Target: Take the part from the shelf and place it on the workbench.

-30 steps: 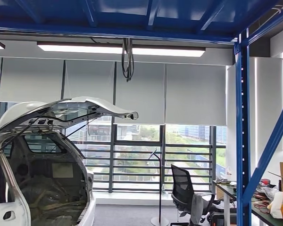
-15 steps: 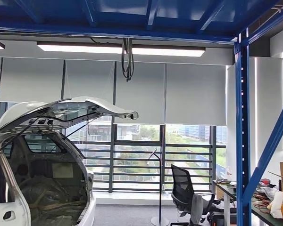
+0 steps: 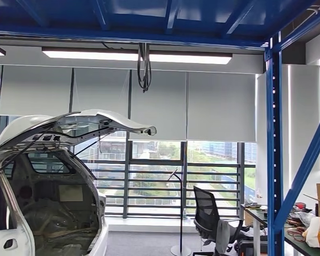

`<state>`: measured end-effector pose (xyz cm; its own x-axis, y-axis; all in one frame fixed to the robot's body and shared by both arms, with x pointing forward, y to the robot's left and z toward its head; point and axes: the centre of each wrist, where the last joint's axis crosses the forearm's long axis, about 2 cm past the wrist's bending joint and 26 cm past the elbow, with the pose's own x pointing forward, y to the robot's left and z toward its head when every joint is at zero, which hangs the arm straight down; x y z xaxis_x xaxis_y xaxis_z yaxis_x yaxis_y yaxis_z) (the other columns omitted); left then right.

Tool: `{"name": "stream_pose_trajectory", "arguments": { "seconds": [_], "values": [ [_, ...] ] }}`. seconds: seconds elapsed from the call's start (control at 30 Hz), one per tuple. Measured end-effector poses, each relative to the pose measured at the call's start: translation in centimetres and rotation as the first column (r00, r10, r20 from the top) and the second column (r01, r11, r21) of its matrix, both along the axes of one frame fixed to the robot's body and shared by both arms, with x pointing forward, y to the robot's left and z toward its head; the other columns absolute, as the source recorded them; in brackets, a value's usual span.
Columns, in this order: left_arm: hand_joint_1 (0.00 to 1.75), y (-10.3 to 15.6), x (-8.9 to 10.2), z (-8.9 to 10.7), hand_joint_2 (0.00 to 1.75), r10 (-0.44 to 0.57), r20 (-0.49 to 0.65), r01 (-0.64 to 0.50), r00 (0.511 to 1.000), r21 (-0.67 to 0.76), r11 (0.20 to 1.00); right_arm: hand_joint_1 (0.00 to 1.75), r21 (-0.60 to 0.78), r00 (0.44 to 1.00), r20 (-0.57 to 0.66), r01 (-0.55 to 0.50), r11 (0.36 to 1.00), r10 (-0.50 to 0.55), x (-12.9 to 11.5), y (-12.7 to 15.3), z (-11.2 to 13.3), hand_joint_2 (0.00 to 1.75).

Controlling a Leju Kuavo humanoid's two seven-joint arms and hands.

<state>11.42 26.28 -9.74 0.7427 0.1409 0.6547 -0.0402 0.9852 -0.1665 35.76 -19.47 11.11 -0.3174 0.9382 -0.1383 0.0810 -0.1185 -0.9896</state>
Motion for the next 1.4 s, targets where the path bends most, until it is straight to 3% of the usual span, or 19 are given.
{"name": "stream_pose_trajectory", "arguments": {
  "seconds": [0.1,0.23,0.9,1.4],
  "values": [
    [0.00,-0.1,0.1,0.0,0.00,-0.003,0.000,0.003,1.000,0.000,1.000,0.00,-0.025,0.999,0.014,0.032,0.999,-0.031,0.2,0.3,-0.2,0.00],
    [0.00,-0.1,0.2,0.0,0.00,-0.003,0.001,0.003,1.000,-0.001,1.000,0.00,-0.045,0.997,0.040,0.074,0.996,-0.072,0.2,0.9,-0.3,1.75],
    [0.00,-0.1,0.9,0.2,0.00,-0.014,0.010,0.014,1.000,0.002,1.000,0.00,-0.047,0.986,0.116,0.127,0.991,-0.121,1.5,1.0,2.0,1.75],
    [0.00,-0.4,1.7,0.5,0.00,-0.044,0.021,0.044,0.999,0.004,0.999,0.00,-0.126,0.989,0.114,0.113,0.986,-0.099,3.3,-1.5,1.2,1.75]
  ]
}}
